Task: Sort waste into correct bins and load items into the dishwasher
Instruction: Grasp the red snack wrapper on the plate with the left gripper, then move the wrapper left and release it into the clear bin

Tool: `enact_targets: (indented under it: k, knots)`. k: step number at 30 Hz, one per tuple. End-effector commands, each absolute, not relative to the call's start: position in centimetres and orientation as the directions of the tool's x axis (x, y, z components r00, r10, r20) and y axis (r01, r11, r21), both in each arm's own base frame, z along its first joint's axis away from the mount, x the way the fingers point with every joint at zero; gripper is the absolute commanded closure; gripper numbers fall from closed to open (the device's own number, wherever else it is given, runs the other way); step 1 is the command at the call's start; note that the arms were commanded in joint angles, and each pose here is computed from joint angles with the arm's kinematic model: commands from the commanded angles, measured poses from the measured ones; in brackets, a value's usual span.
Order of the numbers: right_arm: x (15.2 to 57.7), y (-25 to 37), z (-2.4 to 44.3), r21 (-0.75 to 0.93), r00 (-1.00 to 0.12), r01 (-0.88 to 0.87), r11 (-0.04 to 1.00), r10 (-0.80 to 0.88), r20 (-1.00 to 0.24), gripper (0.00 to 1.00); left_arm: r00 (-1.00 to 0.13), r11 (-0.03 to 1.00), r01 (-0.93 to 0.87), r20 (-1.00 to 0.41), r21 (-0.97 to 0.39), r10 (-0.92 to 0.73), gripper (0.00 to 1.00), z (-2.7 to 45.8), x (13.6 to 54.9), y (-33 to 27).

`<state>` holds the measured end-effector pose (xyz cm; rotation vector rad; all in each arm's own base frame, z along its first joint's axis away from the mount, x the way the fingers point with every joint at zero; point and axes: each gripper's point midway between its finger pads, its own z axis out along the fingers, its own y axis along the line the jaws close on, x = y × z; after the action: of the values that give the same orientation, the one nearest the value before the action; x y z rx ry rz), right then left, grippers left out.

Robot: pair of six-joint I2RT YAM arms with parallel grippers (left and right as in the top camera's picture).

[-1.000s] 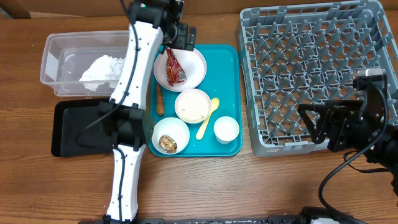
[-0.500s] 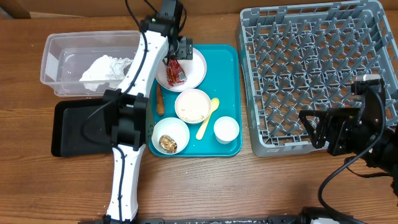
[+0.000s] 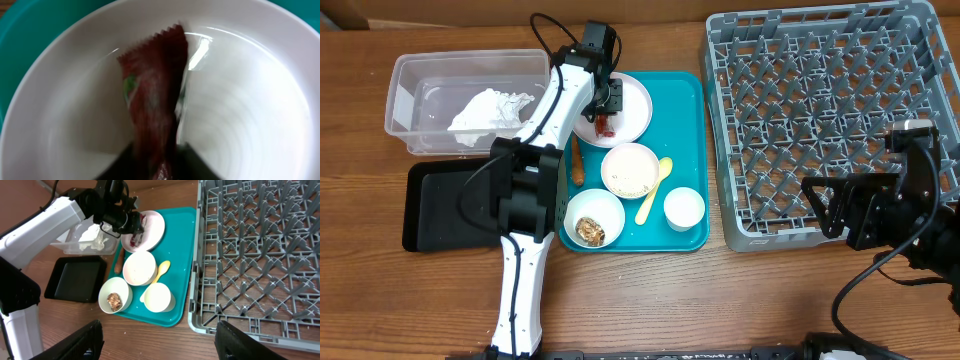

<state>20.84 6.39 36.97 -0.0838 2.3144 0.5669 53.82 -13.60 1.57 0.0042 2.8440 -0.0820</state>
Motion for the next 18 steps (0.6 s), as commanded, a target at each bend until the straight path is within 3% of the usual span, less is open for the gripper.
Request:
enact_targets:
  k: [1, 5, 10, 14, 18]
  knots:
    - [20.9, 6.2, 37.3, 0.358, -0.713, -0.225, 0.906, 0.098, -0.694, 0.26, -0.959, 0.996, 0.024, -0.283, -0.085, -0.001, 0.96, 1.9, 53.4, -14.0]
    - [20.9, 6.2, 37.3, 0.358, -0.713, -0.225, 0.906, 0.098, -0.694, 0.26, -0.958, 0.991, 0.035, -0.288, -0.127, -0.003, 0.96, 4.0, 53.5, -14.7]
    - [20.9, 6.2, 37.3, 0.358, -0.713, -0.224, 0.906, 0.098, -0.694, 0.26, -0.928, 0.987, 0.056, -0.372, -0.153, -0.005, 0.96, 13.6, 54.3, -14.0]
    - [20.9, 6.2, 37.3, 0.357, -0.711, -0.226, 0.906, 0.098, -0.697, 0.26, -0.881, 0.992, 0.011, -0.47, -0.128, -0.051, 0.96, 20.5, 54.4, -10.6]
    - [20.9, 6.2, 37.3, 0.357, -0.711, -0.226, 0.906, 0.098, -0.697, 0.26, -0.858, 0.992, -0.086, -0.499, -0.089, -0.119, 0.96, 23.4, 53.7, -5.5]
